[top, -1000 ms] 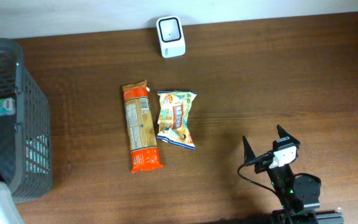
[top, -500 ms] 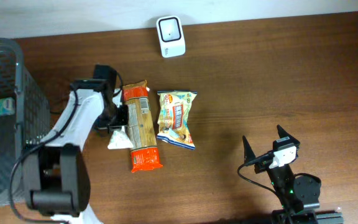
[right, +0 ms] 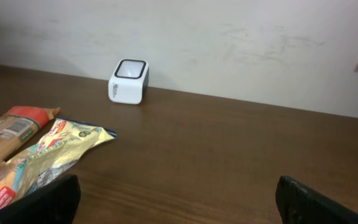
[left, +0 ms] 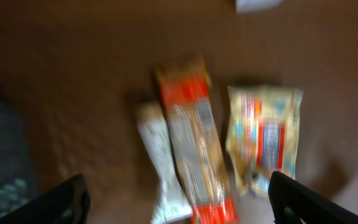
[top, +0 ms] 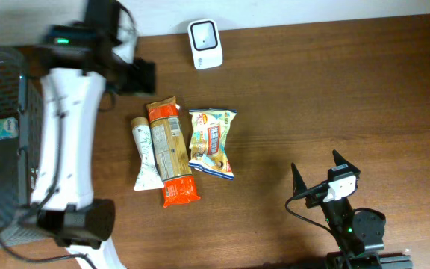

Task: Scan the item barcode
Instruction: 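Grasp the white shampoo tube from the basket and lay it left of the bar, then lift the mint-green wipes pack from the basket and drop it right of the bag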

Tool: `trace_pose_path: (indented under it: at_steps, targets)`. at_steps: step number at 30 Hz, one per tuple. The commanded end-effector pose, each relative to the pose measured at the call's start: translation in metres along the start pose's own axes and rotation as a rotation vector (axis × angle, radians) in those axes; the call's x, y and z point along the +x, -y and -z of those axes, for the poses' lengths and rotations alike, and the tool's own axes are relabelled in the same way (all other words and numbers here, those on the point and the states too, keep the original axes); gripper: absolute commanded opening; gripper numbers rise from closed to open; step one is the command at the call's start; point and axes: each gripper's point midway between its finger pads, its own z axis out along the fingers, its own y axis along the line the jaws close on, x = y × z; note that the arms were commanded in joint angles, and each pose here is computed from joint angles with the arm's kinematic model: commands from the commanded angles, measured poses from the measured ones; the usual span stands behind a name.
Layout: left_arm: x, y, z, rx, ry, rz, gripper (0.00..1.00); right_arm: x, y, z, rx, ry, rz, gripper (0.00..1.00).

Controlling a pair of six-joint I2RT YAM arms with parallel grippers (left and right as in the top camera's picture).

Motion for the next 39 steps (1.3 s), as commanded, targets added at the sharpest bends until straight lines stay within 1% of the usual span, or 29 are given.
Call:
trace_pose_path:
  at_steps: [1, 3, 4, 6, 7, 9, 11, 12, 13, 15, 19, 20, 22, 23, 24, 25, 26, 27, 29, 30, 31, 32, 33, 34, 35, 36, 37, 38, 39]
  targets:
    - [-0.027, -0.088, 0.078, -0.125, 0.247, 0.292, 0.91, 0.003, -0.003, 0.000, -0.012, -0.005, -0.012, 0.99]
    - [-0.009, -0.155, 0.094, -0.214, 0.261, 0.533, 0.91, 0.003, -0.003, 0.000, -0.012, -0.005, -0.011, 0.99]
    - [0.010, -0.193, 0.100, -0.258, 0.245, 0.679, 0.91, 0.003, -0.003, 0.000, -0.012, -0.005, -0.011, 0.99]
    - [0.042, -0.259, 0.114, -0.340, 0.249, 0.853, 0.91, 0.003, -0.003, 0.000, -0.012, -0.005, -0.012, 0.99]
    - [0.052, -0.273, 0.115, -0.347, 0.240, 0.895, 0.91, 0.003, -0.003, 0.000, -0.012, -0.005, -0.012, 0.99]
    - [0.085, -0.304, 0.098, -0.375, 0.144, 0.995, 0.90, 0.003, -0.003, 0.000, -0.013, -0.005, -0.011, 0.99]
    - [0.117, -0.320, 0.065, -0.366, 0.008, 1.061, 0.88, 0.003, -0.003, 0.000, -0.012, -0.005, -0.012, 0.99]
    - [0.125, -0.321, 0.046, -0.318, -0.039, 1.049, 0.85, 0.003, -0.003, 0.000, -0.013, -0.005, -0.011, 0.99]
    - [0.135, -0.316, 0.013, -0.232, -0.109, 1.025, 0.79, 0.003, -0.003, 0.000, -0.013, -0.005, -0.011, 0.99]
    - [0.160, -0.311, -0.036, -0.187, -0.214, 1.006, 0.75, 0.003, -0.003, 0.000, -0.012, -0.005, -0.012, 0.99]
    - [0.199, -0.306, -0.107, -0.149, -0.281, 0.999, 0.73, 0.003, -0.003, 0.000, -0.012, -0.005, -0.011, 0.99]
    - [0.207, -0.305, -0.123, -0.144, -0.280, 0.969, 0.72, 0.003, -0.003, 0.000, -0.012, -0.005, -0.012, 0.99]
    - [0.224, -0.299, -0.146, -0.136, -0.297, 0.960, 0.70, 0.003, -0.003, 0.000, -0.012, -0.005, -0.011, 0.99]
    - [0.230, -0.297, -0.153, -0.135, -0.302, 0.961, 0.66, 0.003, -0.003, 0.000, -0.012, -0.005, -0.012, 0.99]
    - [0.235, -0.296, -0.157, -0.137, -0.305, 0.962, 0.49, 0.003, -0.003, 0.000, -0.012, -0.005, -0.011, 0.99]
    - [0.235, -0.296, -0.157, -0.138, -0.304, 0.962, 0.30, 0.003, -0.003, 0.000, -0.012, -0.005, -0.012, 0.99]
    - [0.234, -0.297, -0.157, -0.139, -0.302, 0.961, 0.00, 0.003, -0.003, 0.000, -0.012, -0.005, -0.012, 0.99]
    - [0.232, -0.297, -0.154, -0.141, -0.291, 0.960, 0.00, 0.003, -0.003, 0.000, -0.012, -0.005, -0.011, 0.99]
    - [0.218, -0.300, -0.133, -0.160, -0.223, 0.947, 0.00, 0.003, -0.003, 0.000, -0.012, -0.005, -0.012, 0.99]
    - [0.202, -0.303, -0.107, -0.185, -0.133, 0.929, 0.00, 0.003, -0.003, 0.000, -0.012, -0.005, -0.011, 0.99]
    - [0.182, -0.305, -0.072, -0.216, -0.023, 0.904, 0.00, 0.003, -0.003, 0.000, -0.012, -0.005, -0.011, 0.99]
    - [0.153, -0.303, -0.011, -0.266, 0.167, 0.858, 0.00, 0.003, -0.003, 0.000, -0.012, -0.005, -0.012, 0.99]
    - [0.138, -0.299, 0.027, -0.293, 0.283, 0.831, 0.00, 0.003, -0.003, 0.000, -0.012, -0.005, -0.011, 0.99]
    - [0.119, -0.287, 0.080, -0.313, 0.459, 0.782, 0.00, 0.003, -0.003, 0.000, -0.012, -0.005, -0.011, 0.99]
    - [0.098, -0.257, 0.141, -0.291, 0.678, 0.680, 0.00, 0.003, -0.003, 0.000, -0.012, -0.005, -0.011, 0.99]
    - [0.087, -0.222, 0.183, -0.259, 0.824, 0.578, 0.00, 0.003, -0.003, 0.000, -0.012, -0.005, -0.012, 0.99]
    - [0.082, -0.189, 0.206, -0.221, 0.900, 0.497, 0.00, 0.003, -0.003, 0.000, -0.012, -0.005, -0.012, 0.99]
    - [0.078, -0.157, 0.214, -0.164, 0.927, 0.423, 0.00, 0.003, -0.003, 0.000, -0.012, -0.005, -0.011, 0.99]
    - [0.074, -0.133, 0.209, -0.100, 0.910, 0.371, 0.00, 0.003, -0.003, 0.000, -0.012, -0.005, -0.012, 0.99]
